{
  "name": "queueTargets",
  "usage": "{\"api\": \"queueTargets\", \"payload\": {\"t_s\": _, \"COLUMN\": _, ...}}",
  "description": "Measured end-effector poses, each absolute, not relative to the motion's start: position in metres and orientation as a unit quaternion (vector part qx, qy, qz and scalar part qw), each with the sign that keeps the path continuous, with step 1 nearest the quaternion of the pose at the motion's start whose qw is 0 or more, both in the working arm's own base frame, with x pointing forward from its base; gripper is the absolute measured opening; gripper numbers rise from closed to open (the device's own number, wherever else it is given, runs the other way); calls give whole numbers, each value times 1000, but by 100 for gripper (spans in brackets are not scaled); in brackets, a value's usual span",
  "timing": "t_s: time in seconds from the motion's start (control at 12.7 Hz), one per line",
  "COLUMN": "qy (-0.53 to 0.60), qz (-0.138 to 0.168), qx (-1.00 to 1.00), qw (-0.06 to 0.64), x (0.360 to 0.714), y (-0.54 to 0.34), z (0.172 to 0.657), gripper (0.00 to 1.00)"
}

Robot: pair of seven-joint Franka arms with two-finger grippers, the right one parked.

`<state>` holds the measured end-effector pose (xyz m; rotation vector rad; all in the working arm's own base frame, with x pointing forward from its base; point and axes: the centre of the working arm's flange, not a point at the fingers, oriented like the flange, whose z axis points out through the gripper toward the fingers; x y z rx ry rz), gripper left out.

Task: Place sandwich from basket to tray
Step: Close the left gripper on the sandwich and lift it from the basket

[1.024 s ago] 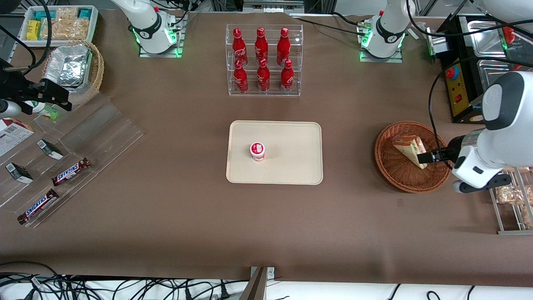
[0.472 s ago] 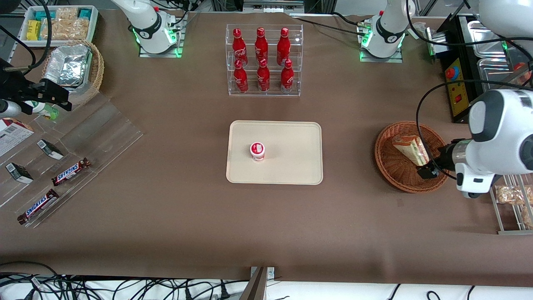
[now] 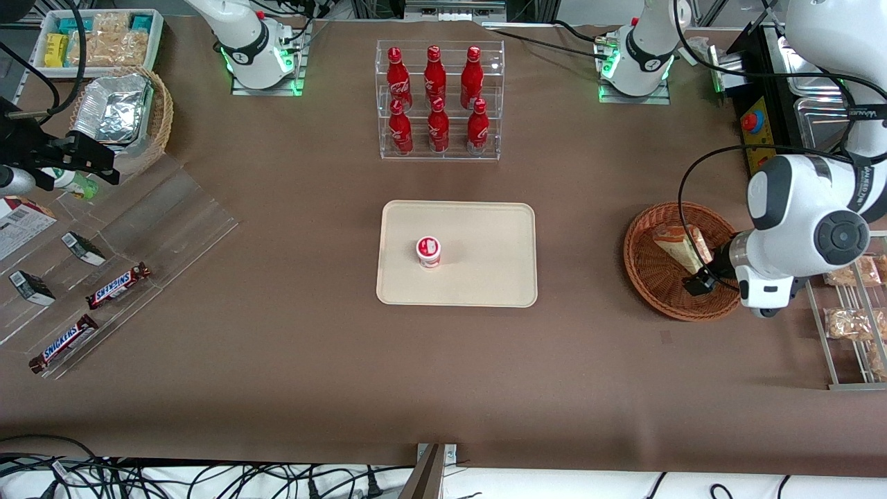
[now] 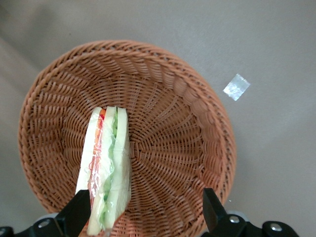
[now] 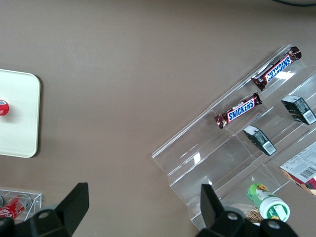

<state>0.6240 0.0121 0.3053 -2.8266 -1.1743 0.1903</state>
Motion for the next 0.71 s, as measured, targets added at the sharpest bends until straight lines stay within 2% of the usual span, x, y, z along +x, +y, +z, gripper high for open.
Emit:
{"api": "queueTargets", "payload": {"t_s": 0.39, "qy": -376, "qz": 56, "qx": -923, "qw": 60, "x": 591, "y": 12, "z": 276, "gripper": 100}}
{"api": "queueTargets", "payload": {"t_s": 0.71, "qy": -389, "qz": 55, "qx": -917, "qw": 65, "x": 574, "y": 29, "z": 283, "gripper": 100}}
